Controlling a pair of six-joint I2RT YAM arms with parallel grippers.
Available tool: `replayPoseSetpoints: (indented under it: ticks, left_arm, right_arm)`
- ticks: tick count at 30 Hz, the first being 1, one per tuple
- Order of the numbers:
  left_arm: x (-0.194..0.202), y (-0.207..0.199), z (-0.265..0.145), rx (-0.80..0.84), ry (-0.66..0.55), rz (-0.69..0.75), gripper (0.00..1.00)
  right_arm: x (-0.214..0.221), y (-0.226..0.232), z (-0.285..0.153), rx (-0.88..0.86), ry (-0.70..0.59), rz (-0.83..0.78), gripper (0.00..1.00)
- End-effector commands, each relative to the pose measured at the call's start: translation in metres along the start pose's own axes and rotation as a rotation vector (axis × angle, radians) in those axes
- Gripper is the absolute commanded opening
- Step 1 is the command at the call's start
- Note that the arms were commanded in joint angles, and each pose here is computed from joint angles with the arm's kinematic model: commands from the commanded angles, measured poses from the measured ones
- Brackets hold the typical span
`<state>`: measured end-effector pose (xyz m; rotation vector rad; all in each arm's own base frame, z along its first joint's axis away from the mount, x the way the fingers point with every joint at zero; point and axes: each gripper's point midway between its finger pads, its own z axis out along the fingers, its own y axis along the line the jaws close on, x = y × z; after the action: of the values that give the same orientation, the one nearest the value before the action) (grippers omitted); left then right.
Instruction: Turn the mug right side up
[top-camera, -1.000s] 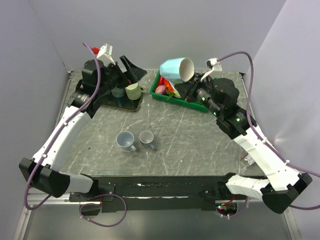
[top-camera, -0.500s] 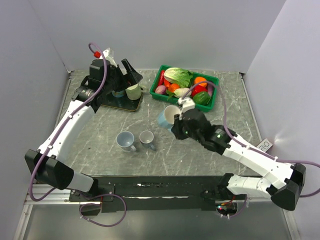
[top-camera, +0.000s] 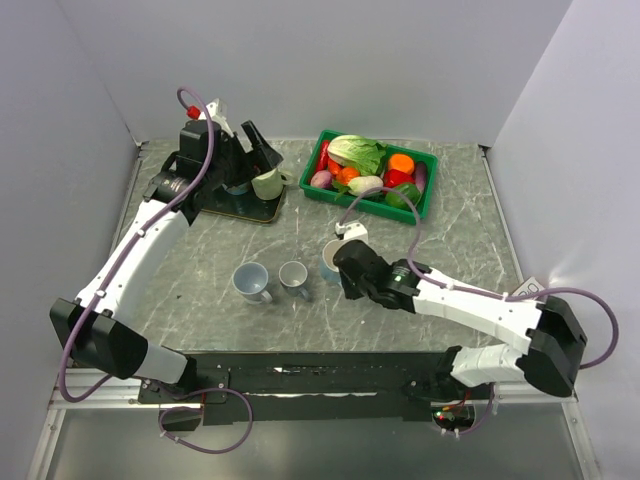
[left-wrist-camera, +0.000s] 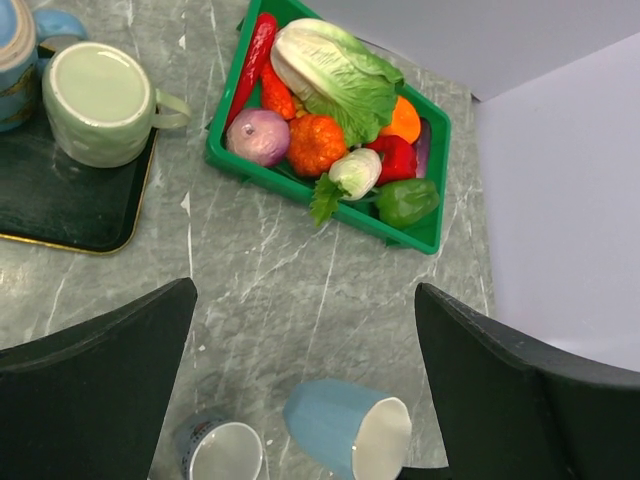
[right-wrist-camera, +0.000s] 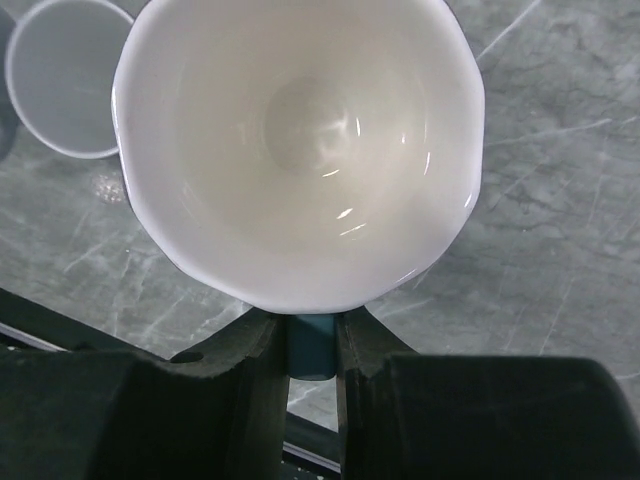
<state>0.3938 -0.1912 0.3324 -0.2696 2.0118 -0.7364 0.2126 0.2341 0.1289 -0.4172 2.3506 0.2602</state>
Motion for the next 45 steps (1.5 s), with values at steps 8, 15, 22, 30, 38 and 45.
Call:
replayPoseSetpoints:
  ticks: [8,15,22,30,38,45]
  left_arm:
    - [-0.014,0.013,-0.02,-0.063,-0.049,0.009,0.96]
    - [0.003,0.03,-0.017,-0.106,0.003,0.023,0.96]
    - [0.008,0.038,-0.018,-0.133,-0.001,-0.003,0.96]
    - [0.011,0.041,-0.011,-0.142,0.01,-0.017,0.96]
    - [0.006,0.041,-0.005,-0.149,-0.002,-0.027,0.96]
    - [0.005,0.044,0.004,-0.156,0.002,-0.006,0.96]
  right_arm:
    - [-0.025,0.026,0.019,0.04,-0.061,0.109,0.0]
    - [-0.025,0.034,0.037,0.087,-0.021,0.103,0.0]
    - [-0.01,0.04,0.043,0.104,0.067,0.115,0.0]
    - [0.0,0.04,0.04,0.088,0.095,0.102,0.18]
    - [0.012,0.048,0.041,0.06,0.109,0.079,0.48]
    - [0.006,0.039,0.014,0.087,0.086,0.106,0.8]
